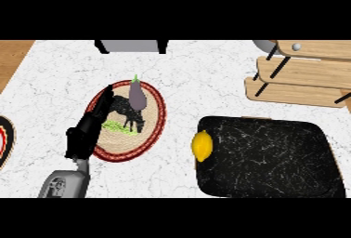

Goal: Pick the bell pepper from the tray and place it in the tiered shelf

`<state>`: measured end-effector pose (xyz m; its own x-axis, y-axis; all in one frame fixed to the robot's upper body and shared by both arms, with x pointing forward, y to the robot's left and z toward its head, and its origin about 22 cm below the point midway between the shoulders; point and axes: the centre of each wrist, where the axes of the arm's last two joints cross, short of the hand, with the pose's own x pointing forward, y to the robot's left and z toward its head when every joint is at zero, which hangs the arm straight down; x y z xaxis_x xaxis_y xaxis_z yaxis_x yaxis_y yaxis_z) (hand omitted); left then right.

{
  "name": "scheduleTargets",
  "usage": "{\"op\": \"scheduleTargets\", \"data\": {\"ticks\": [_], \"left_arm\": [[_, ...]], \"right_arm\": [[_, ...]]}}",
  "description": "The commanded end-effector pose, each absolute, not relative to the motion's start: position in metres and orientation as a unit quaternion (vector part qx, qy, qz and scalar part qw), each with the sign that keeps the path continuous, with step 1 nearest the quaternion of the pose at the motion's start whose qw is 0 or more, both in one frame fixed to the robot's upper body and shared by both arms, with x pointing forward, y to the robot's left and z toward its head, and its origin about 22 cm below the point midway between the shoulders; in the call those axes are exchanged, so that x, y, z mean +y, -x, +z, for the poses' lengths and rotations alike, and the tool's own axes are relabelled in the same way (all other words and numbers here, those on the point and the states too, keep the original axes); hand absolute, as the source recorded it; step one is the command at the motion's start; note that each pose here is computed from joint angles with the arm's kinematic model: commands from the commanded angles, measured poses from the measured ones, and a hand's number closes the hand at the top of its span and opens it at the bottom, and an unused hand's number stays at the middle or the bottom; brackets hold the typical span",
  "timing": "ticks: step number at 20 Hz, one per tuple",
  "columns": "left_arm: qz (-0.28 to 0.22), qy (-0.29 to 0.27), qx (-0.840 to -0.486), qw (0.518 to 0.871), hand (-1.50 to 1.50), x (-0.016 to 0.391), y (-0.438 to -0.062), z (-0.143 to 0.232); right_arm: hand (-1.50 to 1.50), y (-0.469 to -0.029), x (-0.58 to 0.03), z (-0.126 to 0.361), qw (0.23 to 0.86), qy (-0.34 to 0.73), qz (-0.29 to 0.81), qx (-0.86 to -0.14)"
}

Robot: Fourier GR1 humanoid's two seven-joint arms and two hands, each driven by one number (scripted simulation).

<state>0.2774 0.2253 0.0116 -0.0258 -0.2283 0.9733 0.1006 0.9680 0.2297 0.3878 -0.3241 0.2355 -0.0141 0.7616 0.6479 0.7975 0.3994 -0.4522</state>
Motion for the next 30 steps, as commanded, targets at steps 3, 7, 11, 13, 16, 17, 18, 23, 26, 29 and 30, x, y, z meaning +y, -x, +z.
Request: {"op": "scheduleTargets", "data": {"ticks": [3, 7, 11, 13, 16, 17, 18, 23, 26, 29, 30], "left_arm": [[-0.112, -0.042, -0.712, 0.692, 0.00, 0.229, -0.283, 0.017], [-0.121, -0.057, -0.710, 0.691, 0.00, 0.214, -0.291, 0.037], [-0.117, -0.046, -0.706, 0.697, 0.00, 0.245, -0.280, 0.019], [-0.116, -0.045, -0.708, 0.695, 0.00, 0.221, -0.278, 0.006], [-0.118, -0.040, -0.710, 0.693, 0.00, 0.223, -0.284, 0.020], [-0.126, -0.057, -0.704, 0.696, 0.00, 0.222, -0.294, 0.014], [-0.110, -0.054, -0.711, 0.693, 0.00, 0.230, -0.284, 0.011], [-0.107, -0.049, -0.711, 0.694, 0.00, 0.220, -0.285, 0.007], [-0.119, -0.048, -0.703, 0.700, 0.00, 0.226, -0.280, 0.016], [-0.120, -0.045, -0.708, 0.694, 0.00, 0.232, -0.280, 0.017], [-0.116, -0.049, -0.702, 0.701, 0.00, 0.209, -0.291, 0.012]], "right_arm": [[-1.50, -0.390, -0.346, 0.209, 0.456, 0.660, -0.034, -0.596], [-1.50, -0.393, -0.367, 0.208, 0.480, 0.661, -0.046, -0.575], [-1.50, -0.372, -0.365, 0.207, 0.481, 0.624, -0.074, -0.612], [-1.50, -0.381, -0.369, 0.220, 0.488, 0.598, -0.098, -0.629], [-1.50, -0.372, -0.361, 0.236, 0.495, 0.566, -0.113, -0.649], [-1.50, -0.374, -0.368, 0.240, 0.489, 0.562, -0.112, -0.658], [-1.50, -0.376, -0.368, 0.236, 0.504, 0.551, -0.114, -0.656], [-1.50, -0.362, -0.377, 0.247, 0.494, 0.526, -0.117, -0.682], [-1.50, -0.352, -0.370, 0.280, 0.480, 0.514, -0.158, -0.694], [-1.50, -0.346, -0.377, 0.302, 0.456, 0.483, -0.243, -0.707], [-1.50, -0.336, -0.382, 0.314, 0.452, 0.463, -0.266, -0.715]]}}
